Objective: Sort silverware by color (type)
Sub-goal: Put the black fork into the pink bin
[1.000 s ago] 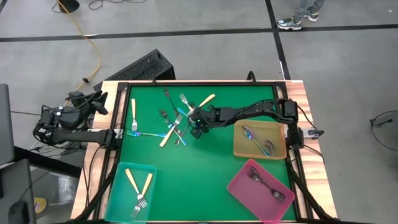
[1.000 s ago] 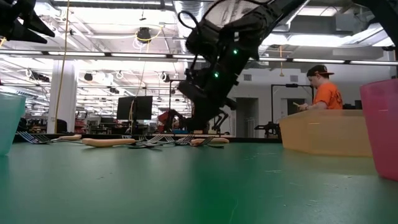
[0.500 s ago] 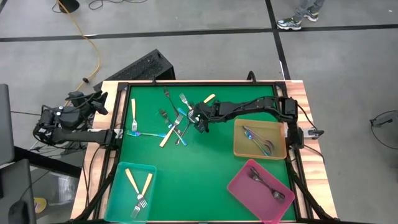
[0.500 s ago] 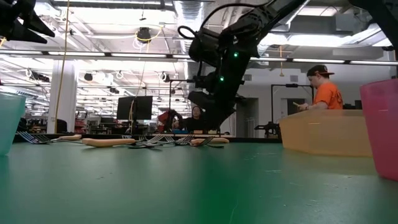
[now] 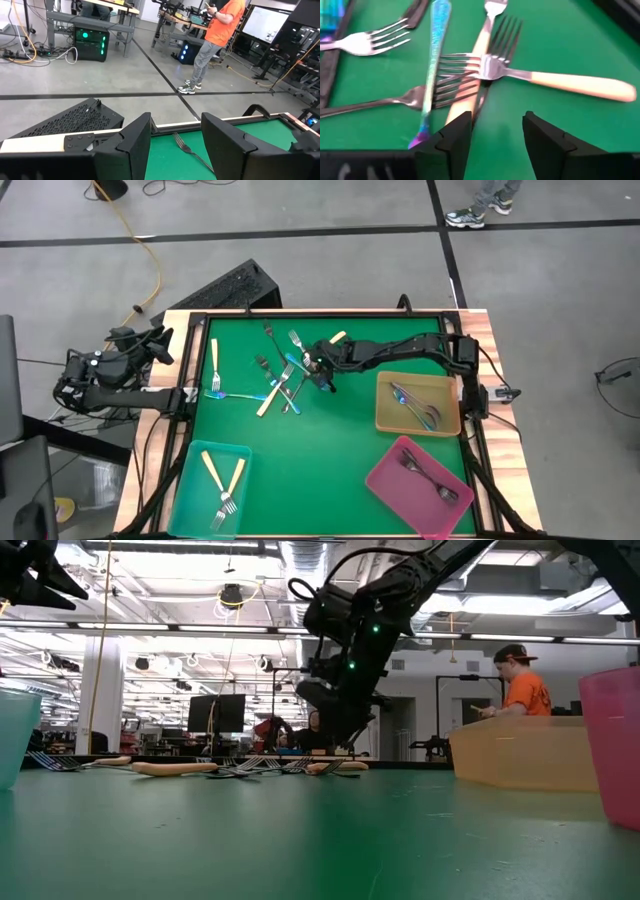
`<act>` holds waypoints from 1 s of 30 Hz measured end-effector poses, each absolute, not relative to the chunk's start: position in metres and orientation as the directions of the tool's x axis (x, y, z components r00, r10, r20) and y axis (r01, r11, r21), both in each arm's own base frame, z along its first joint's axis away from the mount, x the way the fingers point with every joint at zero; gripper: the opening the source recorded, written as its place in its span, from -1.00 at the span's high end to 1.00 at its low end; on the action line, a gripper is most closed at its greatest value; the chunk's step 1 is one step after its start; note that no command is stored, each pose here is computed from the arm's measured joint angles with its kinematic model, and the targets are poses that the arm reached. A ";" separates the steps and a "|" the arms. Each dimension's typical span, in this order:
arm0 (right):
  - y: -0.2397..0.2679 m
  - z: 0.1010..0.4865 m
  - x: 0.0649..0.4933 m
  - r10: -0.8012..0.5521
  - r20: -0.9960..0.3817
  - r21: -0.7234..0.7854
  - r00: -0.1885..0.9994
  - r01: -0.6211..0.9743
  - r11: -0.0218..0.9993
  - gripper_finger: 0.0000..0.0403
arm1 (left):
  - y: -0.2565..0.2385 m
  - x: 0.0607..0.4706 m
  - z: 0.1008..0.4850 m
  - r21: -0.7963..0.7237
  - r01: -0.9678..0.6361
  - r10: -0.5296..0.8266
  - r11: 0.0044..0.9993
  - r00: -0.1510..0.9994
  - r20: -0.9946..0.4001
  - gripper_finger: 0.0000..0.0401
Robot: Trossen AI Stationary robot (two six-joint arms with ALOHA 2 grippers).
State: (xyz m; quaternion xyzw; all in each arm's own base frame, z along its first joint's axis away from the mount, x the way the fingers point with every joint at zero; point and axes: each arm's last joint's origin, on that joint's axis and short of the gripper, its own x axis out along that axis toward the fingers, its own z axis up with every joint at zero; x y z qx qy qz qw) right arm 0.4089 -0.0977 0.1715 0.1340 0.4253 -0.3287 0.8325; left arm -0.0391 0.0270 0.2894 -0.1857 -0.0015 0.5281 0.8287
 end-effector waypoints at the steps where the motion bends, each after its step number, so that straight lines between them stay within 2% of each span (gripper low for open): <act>1: -0.098 0.171 0.409 -0.435 -0.796 -0.059 0.420 0.663 0.747 0.02 | 0.027 -0.039 0.289 -0.309 -0.875 0.876 0.373 0.442 -0.194 0.21; 10: -0.096 0.153 0.402 -0.441 -0.788 -0.053 0.431 0.665 0.745 0.07 | 0.027 -0.039 0.289 -0.309 -0.875 0.876 0.373 0.442 -0.194 0.21; 30: -0.093 0.145 0.400 -0.484 -0.752 -0.051 0.447 0.693 0.719 0.07 | 0.027 -0.039 0.289 -0.309 -0.875 0.876 0.373 0.442 -0.194 0.21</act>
